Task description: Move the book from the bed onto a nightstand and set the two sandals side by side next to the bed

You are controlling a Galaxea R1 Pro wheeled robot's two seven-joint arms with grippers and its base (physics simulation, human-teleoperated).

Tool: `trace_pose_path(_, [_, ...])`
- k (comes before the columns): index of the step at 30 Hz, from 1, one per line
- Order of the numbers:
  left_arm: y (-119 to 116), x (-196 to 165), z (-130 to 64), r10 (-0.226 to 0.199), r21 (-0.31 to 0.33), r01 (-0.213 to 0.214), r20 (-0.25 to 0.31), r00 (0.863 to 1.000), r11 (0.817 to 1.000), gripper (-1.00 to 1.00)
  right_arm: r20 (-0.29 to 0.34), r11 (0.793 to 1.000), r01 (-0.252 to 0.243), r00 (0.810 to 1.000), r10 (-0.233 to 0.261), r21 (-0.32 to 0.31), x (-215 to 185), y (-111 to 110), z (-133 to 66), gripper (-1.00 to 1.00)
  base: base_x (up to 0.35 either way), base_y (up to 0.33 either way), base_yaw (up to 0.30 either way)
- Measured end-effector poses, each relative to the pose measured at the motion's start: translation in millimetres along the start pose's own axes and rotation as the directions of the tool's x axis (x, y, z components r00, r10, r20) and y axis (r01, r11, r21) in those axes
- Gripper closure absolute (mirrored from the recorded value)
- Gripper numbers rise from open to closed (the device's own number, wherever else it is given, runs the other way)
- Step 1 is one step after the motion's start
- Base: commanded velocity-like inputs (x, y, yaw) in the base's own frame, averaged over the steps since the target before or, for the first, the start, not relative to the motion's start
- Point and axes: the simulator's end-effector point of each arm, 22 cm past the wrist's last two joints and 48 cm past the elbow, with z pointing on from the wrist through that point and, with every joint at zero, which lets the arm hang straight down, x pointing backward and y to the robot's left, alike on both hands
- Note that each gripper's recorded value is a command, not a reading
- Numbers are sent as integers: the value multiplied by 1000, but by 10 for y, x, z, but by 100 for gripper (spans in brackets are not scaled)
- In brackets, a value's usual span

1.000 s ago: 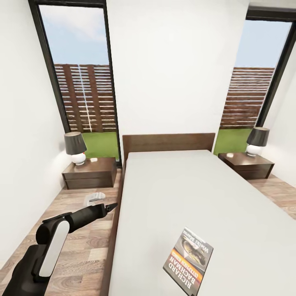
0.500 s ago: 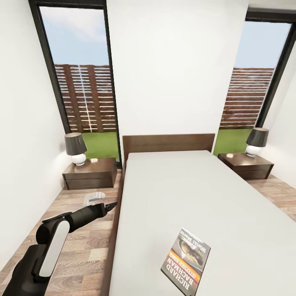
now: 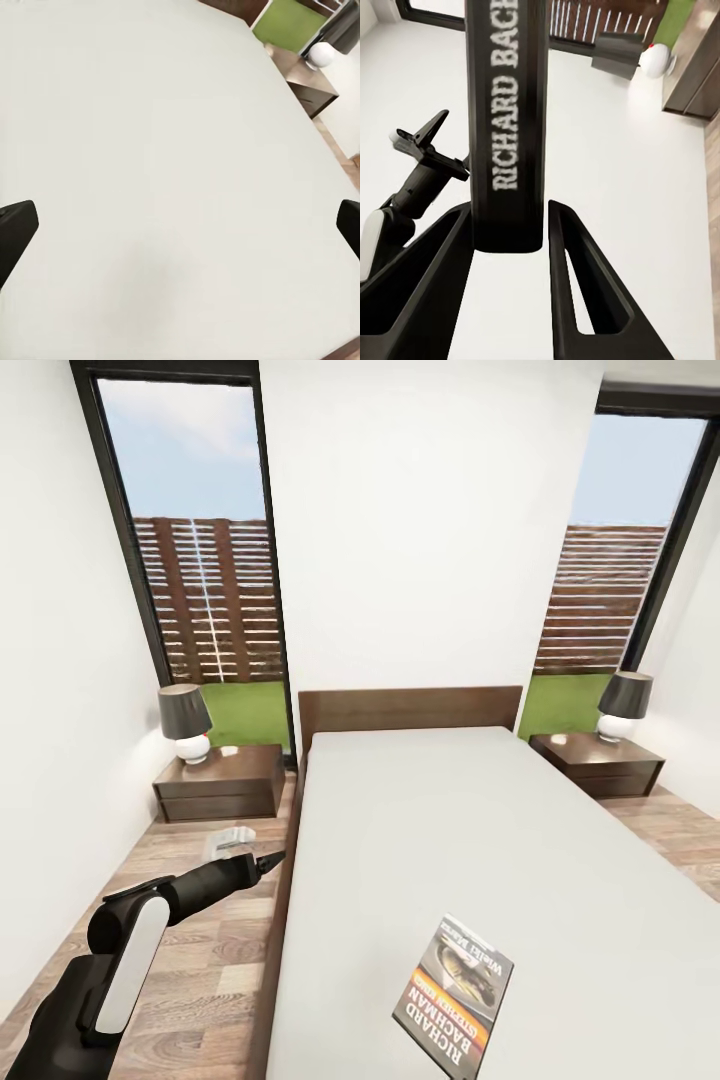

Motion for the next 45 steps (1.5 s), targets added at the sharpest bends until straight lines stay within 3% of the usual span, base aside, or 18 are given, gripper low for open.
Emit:
trace_pose_path(14, [-58,-46,-86,0,0,0,0,1000,1000,-100,32,1000,-5,999,5,1,-45,108,-36,100,0,0,0])
trace_pose_path(25, [-76,-57,-114,-1,-1,1,-1,1000,1000,-100,31,996,-87,996,87,0,-46,144,-54,100,0,0,0])
trace_pose_path(45, [-56,-61,-116,-2,-8,2,1,1000,1000,-100,25,997,-68,997,68,21,-208,116,-182,100,0,0,-2])
